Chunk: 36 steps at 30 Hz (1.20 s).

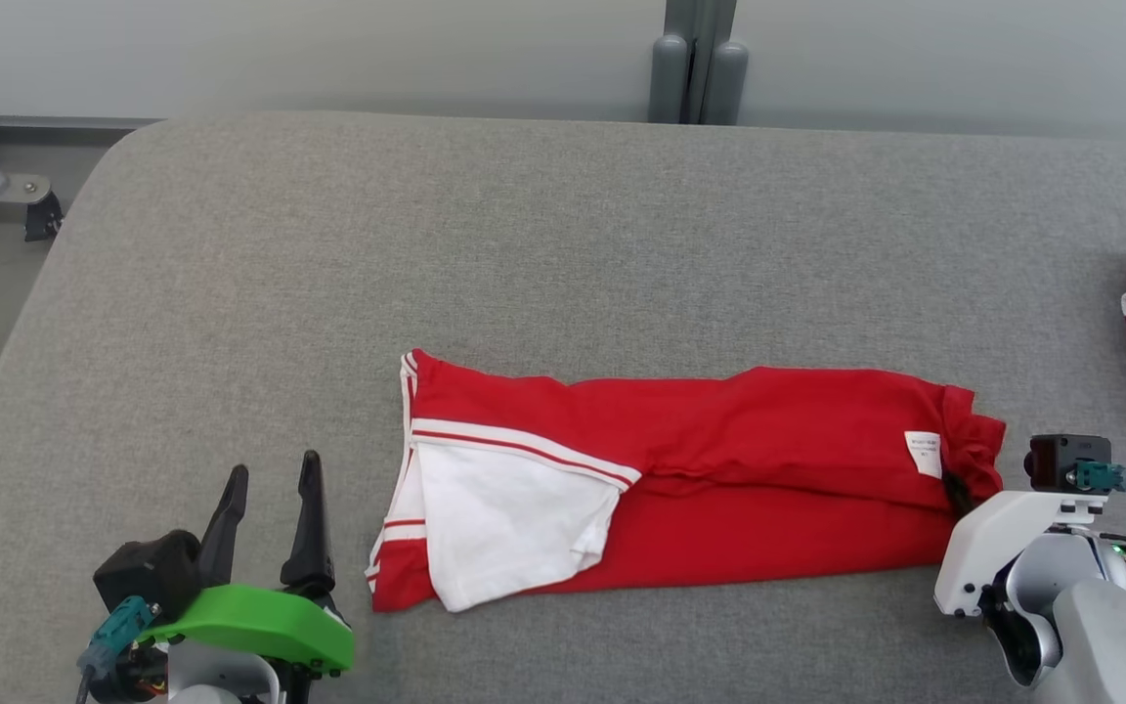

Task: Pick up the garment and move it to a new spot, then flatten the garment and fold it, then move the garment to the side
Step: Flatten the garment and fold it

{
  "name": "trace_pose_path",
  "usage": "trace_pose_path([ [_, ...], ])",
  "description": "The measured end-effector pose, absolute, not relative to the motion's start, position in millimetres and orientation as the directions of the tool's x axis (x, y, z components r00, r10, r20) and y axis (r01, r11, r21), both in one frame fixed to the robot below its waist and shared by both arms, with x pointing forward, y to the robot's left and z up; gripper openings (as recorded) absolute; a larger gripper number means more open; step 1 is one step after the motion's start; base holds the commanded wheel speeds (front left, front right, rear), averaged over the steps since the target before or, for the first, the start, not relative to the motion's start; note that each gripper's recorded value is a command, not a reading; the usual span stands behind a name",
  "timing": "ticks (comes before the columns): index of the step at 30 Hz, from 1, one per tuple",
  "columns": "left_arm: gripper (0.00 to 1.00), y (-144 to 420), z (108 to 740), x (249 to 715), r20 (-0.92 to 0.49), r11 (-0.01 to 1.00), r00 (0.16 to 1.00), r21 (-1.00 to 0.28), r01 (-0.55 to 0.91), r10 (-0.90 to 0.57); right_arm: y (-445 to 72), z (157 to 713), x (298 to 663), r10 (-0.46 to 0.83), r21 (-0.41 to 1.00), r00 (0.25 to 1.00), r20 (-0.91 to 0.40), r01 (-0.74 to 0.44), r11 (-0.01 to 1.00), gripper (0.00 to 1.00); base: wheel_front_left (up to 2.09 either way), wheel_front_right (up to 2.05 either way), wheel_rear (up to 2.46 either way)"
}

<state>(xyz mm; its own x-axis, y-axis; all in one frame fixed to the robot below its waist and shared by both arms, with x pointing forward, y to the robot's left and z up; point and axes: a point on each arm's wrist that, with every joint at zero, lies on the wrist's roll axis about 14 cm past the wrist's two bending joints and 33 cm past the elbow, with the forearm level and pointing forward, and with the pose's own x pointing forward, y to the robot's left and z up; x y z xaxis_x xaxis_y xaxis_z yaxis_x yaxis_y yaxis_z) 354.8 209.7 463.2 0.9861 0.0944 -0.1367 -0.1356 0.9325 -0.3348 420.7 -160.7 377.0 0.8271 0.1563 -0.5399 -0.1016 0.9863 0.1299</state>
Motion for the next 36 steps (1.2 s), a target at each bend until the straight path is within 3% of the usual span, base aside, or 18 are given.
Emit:
trace_pose_path([
  [10, 1.00, 187, 467, 366, -0.122, 0.935, 0.992, -0.350, -0.061, 0.019, -242, 420, 421, -0.010, 0.058, 0.904, -0.428, 0.039, 0.998, 0.00, 0.00, 0.00, 0.00],
  [15, 1.00, 180, 469, 369, -0.114, 0.936, 0.993, -0.350, -0.036, -0.004, -249, 434, 413, -0.028, 0.076, 0.918, -0.395, 0.062, 0.995, 0.00, 0.00, 0.00, 0.00],
  [25, 1.00, 180, 475, 360, -0.101, 0.939, 0.995, -0.343, -0.027, -0.009, -171, 467, 415, 0.183, 0.195, 0.934, -0.308, -0.126, 0.973, 0.00, 0.00, 0.00, 0.00],
  [36, 1.00, 207, 481, 326, -0.090, 0.930, 0.993, -0.350, -0.109, 0.082, -34, 485, 399, 0.508, 0.361, 0.831, -0.227, -0.413, 0.836, 0.00, 0.00, 0.00, 0.00],
])
